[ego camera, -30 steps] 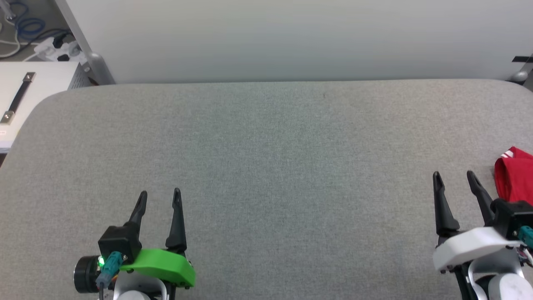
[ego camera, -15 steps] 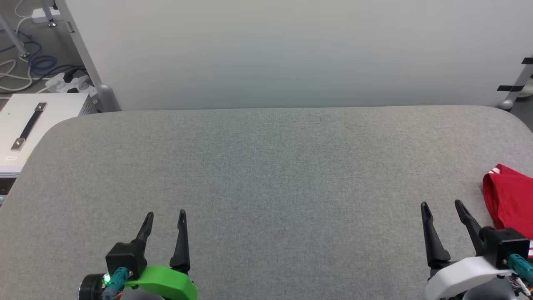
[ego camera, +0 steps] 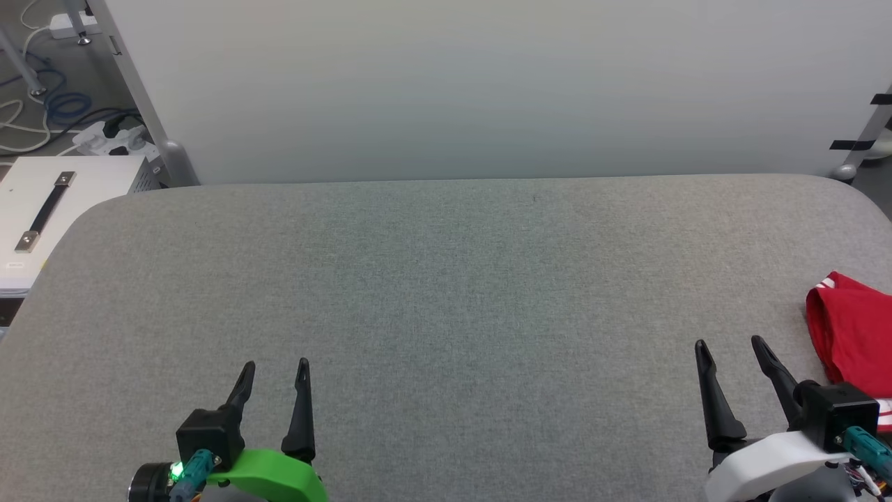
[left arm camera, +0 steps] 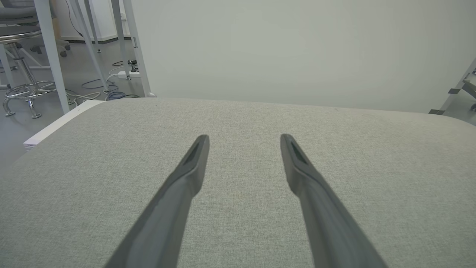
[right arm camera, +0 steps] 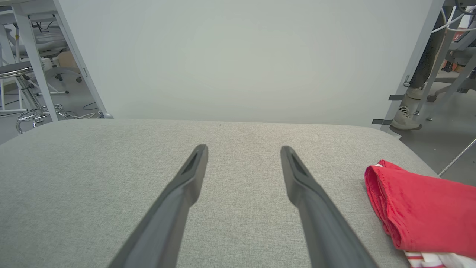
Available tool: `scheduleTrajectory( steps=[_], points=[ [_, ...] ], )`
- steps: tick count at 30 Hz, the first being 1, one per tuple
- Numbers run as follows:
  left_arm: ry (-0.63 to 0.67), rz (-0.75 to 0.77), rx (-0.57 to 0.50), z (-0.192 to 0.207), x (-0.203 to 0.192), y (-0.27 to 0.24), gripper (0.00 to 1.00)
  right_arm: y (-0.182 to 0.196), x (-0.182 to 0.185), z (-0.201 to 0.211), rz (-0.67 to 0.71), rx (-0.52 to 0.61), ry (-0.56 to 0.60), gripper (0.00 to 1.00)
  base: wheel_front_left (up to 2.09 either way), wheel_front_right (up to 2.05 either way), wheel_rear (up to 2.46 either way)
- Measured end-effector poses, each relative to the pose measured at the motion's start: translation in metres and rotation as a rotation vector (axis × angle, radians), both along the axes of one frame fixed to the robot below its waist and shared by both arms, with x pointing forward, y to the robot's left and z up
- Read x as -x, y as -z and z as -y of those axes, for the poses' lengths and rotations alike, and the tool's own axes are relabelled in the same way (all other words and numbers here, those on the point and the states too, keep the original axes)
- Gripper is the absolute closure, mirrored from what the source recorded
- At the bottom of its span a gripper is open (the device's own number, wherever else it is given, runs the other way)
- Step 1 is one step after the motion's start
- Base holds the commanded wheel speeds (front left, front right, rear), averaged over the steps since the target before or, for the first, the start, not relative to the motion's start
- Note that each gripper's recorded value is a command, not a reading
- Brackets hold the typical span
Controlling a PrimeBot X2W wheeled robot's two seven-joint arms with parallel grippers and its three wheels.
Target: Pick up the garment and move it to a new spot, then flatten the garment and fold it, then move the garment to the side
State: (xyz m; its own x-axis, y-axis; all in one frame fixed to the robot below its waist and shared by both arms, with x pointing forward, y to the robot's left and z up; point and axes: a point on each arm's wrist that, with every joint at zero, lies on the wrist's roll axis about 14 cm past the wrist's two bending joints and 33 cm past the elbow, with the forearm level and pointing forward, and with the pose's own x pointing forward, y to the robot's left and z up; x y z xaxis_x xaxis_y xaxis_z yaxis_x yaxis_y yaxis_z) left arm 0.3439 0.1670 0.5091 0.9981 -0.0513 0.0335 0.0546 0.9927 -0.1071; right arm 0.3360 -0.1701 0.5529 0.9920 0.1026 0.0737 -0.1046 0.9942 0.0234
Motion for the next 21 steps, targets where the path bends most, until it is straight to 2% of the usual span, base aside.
scheduleTrajectory(
  steps=[14,15,21],
  points=[
    [0.002,-0.012,0.006,0.0005,-0.0007,0.0033,0.00,0.0024,-0.0011,-0.0005,-0.008,-0.003,-0.002,0.00,0.00,0.00,0.00],
    [0.002,-0.013,0.006,0.0005,-0.0008,0.0034,1.00,0.0025,-0.0012,-0.0005,-0.008,-0.003,-0.001,1.00,0.00,0.00,0.00],
    [0.000,-0.011,0.008,0.0004,-0.0014,0.0027,1.00,0.0038,-0.0015,0.0002,-0.012,-0.002,0.001,1.00,0.00,0.00,0.00]
  ],
)
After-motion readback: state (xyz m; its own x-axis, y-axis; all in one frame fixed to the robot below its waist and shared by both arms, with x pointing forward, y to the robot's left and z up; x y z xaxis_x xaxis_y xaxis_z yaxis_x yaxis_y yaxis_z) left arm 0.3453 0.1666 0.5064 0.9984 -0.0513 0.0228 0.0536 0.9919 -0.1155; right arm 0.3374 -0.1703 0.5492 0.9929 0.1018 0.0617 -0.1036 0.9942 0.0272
